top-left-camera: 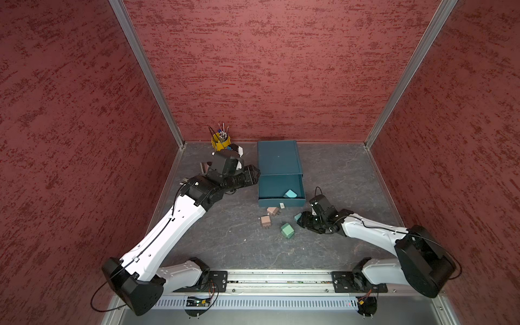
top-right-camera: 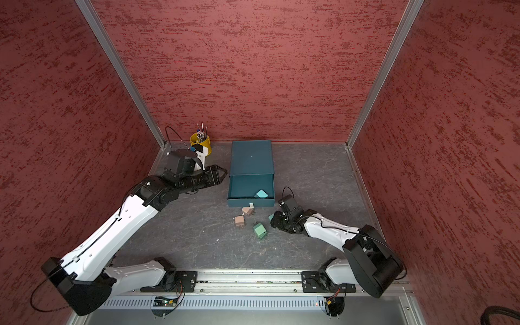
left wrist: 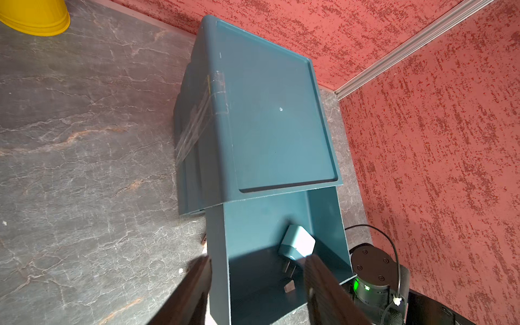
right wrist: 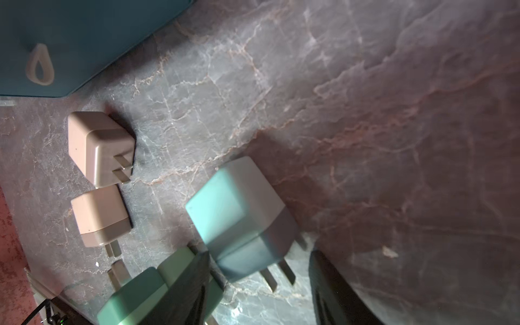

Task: Place the plugs into the drawer by color
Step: Pick up the plug from the center of the board.

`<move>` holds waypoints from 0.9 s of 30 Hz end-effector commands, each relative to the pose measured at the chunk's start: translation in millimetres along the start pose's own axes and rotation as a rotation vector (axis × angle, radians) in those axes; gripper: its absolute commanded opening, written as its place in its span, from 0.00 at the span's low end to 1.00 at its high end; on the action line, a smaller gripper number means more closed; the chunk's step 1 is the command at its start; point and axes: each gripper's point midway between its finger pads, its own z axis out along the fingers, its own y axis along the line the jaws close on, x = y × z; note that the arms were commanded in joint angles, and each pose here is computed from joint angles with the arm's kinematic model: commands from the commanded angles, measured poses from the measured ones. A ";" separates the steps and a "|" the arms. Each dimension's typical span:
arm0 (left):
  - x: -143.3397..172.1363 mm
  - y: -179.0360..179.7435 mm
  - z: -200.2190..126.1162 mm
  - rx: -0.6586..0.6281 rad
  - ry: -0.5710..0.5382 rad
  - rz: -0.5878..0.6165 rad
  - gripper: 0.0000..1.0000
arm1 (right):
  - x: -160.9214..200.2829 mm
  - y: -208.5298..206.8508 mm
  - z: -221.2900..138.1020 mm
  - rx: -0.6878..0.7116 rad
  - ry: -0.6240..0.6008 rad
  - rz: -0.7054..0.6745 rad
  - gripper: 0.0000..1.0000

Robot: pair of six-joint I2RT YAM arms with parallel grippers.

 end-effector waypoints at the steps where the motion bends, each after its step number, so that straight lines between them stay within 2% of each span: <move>1: -2.9 0.6 -0.8 0.016 -0.014 -0.008 0.57 | -9.1 -5.7 -1.1 0.061 -0.036 -0.019 0.64; 7: 0.2 5.7 0.8 0.010 -0.011 -0.023 0.57 | -18.5 -6.5 6.2 0.089 -0.061 -0.040 0.65; 10: 1.2 9.3 0.2 0.005 -0.014 -0.028 0.57 | -20.3 -9.3 10.0 0.108 -0.064 -0.042 0.62; 16: 2.8 14.6 1.2 -0.001 -0.009 -0.040 0.56 | -18.5 -18.4 9.0 0.130 -0.080 -0.035 0.50; 27: 3.8 23.7 6.1 -0.025 -0.024 -0.050 0.55 | -14.7 -46.9 -5.7 0.242 -0.103 0.005 0.23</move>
